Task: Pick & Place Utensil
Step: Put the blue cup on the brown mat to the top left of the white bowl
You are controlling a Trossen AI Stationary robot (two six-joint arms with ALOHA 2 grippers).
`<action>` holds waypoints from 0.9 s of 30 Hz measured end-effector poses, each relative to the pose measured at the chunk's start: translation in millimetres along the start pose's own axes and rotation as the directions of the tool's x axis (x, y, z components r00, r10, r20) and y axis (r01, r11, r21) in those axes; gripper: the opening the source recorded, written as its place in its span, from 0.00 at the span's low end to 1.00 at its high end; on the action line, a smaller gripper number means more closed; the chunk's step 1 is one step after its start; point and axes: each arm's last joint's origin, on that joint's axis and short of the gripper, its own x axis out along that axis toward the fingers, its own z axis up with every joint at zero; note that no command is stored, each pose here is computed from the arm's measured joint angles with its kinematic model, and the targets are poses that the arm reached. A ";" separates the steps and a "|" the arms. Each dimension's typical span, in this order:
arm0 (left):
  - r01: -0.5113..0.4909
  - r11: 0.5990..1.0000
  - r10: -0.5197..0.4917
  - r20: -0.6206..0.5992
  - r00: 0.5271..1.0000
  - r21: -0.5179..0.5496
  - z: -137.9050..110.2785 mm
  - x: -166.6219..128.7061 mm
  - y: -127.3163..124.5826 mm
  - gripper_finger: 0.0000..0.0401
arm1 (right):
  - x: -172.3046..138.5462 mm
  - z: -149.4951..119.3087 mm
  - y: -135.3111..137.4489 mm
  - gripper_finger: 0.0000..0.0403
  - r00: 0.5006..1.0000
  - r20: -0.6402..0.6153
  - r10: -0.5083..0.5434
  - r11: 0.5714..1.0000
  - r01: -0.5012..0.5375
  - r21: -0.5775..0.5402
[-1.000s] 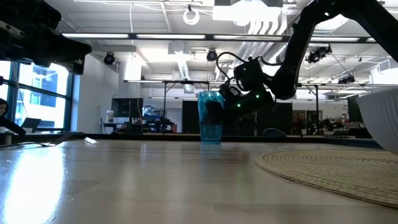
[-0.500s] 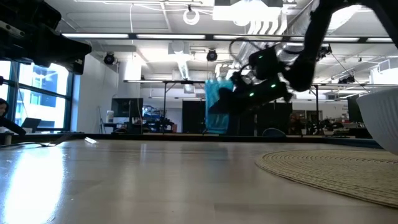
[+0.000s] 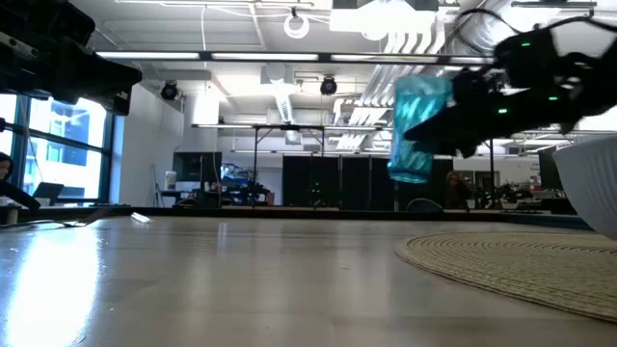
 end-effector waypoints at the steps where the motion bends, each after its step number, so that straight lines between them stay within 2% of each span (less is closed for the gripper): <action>1: 0.000 1.000 0.000 0.000 1.000 0.000 0.0 0.0 0.0 0.00 | -8.3 -3.0 1.2 0.85 1.000 0.010 0.024 1.000 -0.024 0.012; 5: 0.000 1.000 0.000 0.000 1.000 0.000 0.0 0.0 0.0 0.00 | -32.8 -15.6 5.0 0.85 0.992 0.019 0.126 0.991 -0.127 0.038; 9: -0.001 1.000 0.001 0.000 1.000 0.000 -0.1 0.0 0.0 0.00 | -37.5 -17.1 10.2 0.85 0.963 -0.092 0.255 0.967 -0.250 0.055; 11: 0.000 1.000 0.000 0.000 1.000 0.000 -0.1 0.0 0.0 0.00 | -38.9 -14.7 12.0 0.85 0.950 -0.106 0.295 0.955 -0.290 0.057; 18: 0.000 1.000 0.000 0.000 1.000 0.000 -0.1 0.0 0.0 0.00 | -45.0 -7.2 19.3 0.85 0.848 -0.069 0.526 0.851 -0.523 0.053; 27: 0.000 1.000 0.000 0.000 1.000 0.000 -0.1 0.0 0.0 0.00 | -43.1 -21.7 38.4 0.85 0.788 -0.184 0.588 0.796 -0.603 -0.037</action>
